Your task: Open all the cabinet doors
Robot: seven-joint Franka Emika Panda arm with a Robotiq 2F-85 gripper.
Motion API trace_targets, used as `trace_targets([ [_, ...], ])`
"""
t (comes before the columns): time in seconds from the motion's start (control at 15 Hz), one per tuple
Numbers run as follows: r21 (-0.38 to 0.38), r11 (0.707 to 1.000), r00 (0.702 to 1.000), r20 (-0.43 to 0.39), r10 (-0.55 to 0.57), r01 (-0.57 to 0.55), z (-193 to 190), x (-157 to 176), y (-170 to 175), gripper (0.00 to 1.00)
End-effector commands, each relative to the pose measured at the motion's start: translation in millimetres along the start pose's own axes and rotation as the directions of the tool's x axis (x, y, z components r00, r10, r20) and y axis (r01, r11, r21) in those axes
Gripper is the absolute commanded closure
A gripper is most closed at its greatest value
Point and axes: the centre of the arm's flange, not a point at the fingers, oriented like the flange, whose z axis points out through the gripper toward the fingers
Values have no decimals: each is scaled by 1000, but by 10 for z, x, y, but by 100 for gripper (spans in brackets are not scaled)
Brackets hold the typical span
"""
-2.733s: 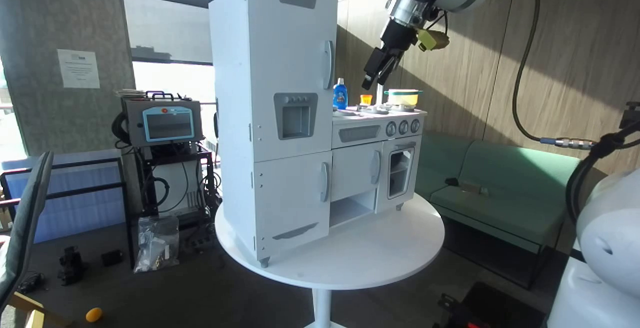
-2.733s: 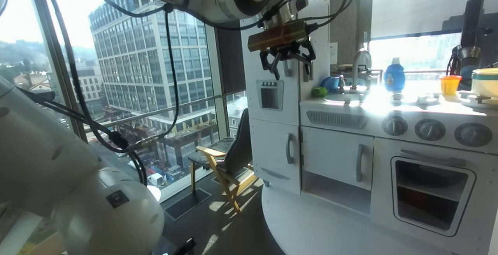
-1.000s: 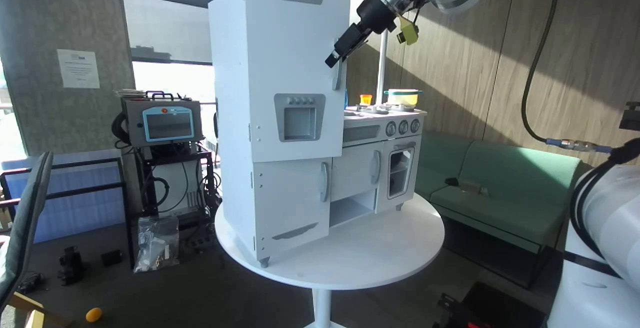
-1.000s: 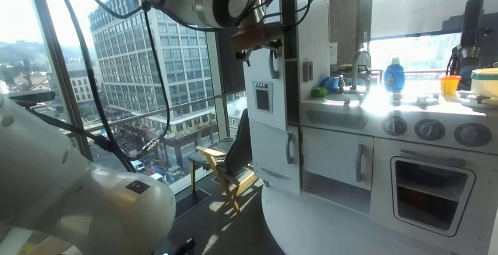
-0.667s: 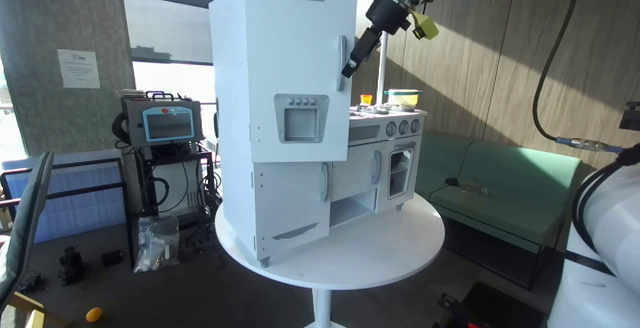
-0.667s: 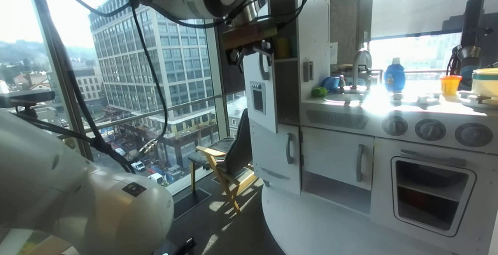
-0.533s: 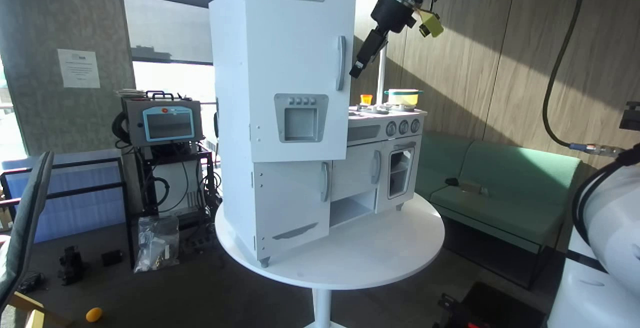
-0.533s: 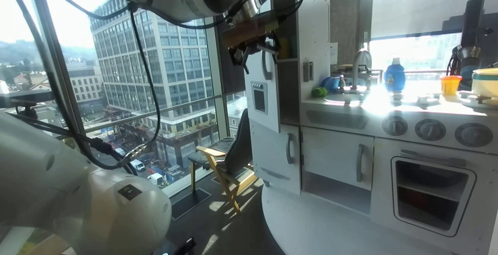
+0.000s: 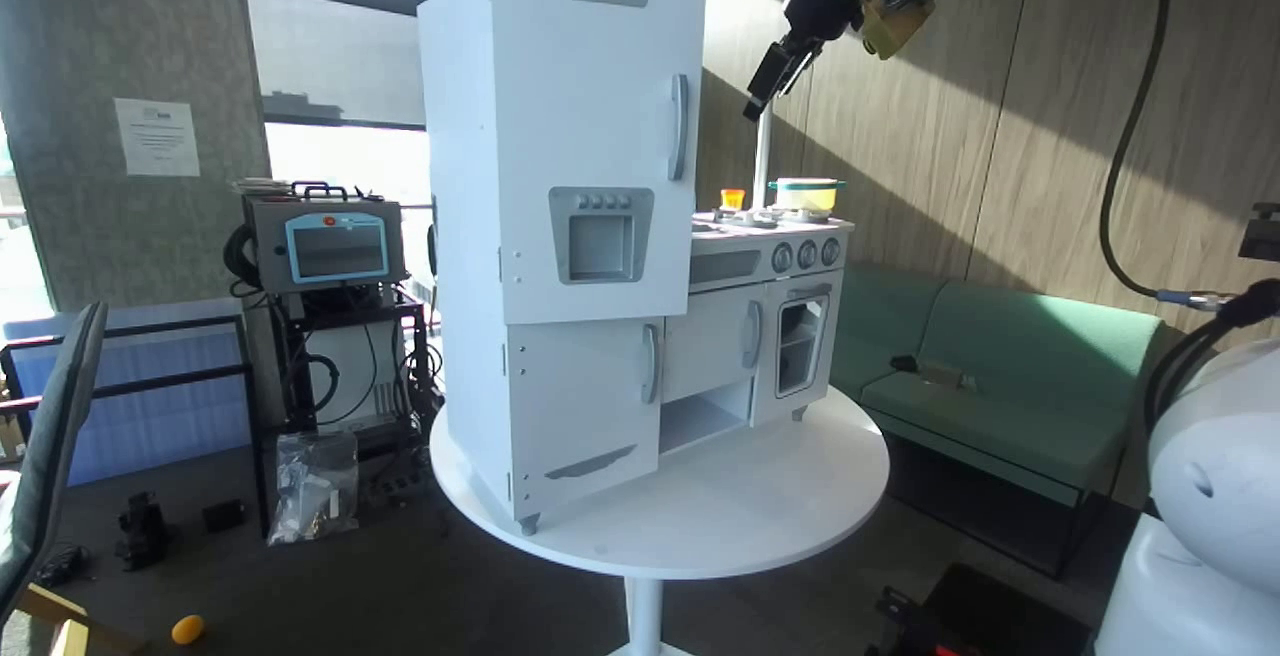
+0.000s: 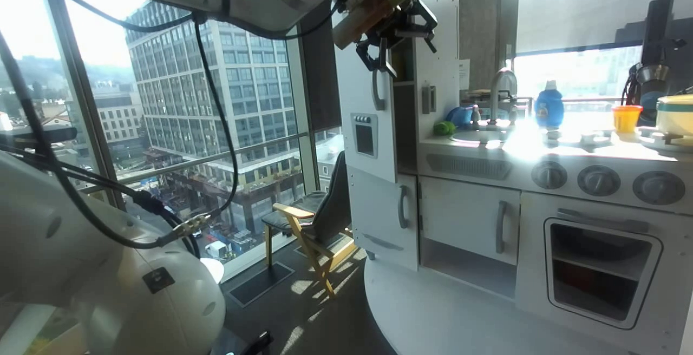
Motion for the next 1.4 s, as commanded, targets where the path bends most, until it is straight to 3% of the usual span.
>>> trace_targets([
  [0.0, -74, 983, 983, -79, 164, -170, 193, 155, 103, 0],
  [0.13, -83, 961, 958, -133, 253, -265, 364, 432, 166, 0],
  [0.4, -62, 917, 886, -289, 362, -395, 442, 671, 47, 0],
  [0.53, -25, 917, 879, -294, 375, -399, 392, 662, 9, 0],
  [0.87, 119, 946, 935, -157, 317, -300, 80, 452, -171, 0],
  [1.2, 257, 959, 978, -138, 158, -119, -155, 280, -584, 0],
  [1.33, 291, 955, 984, -149, 97, -50, -116, 417, -889, 0],
])
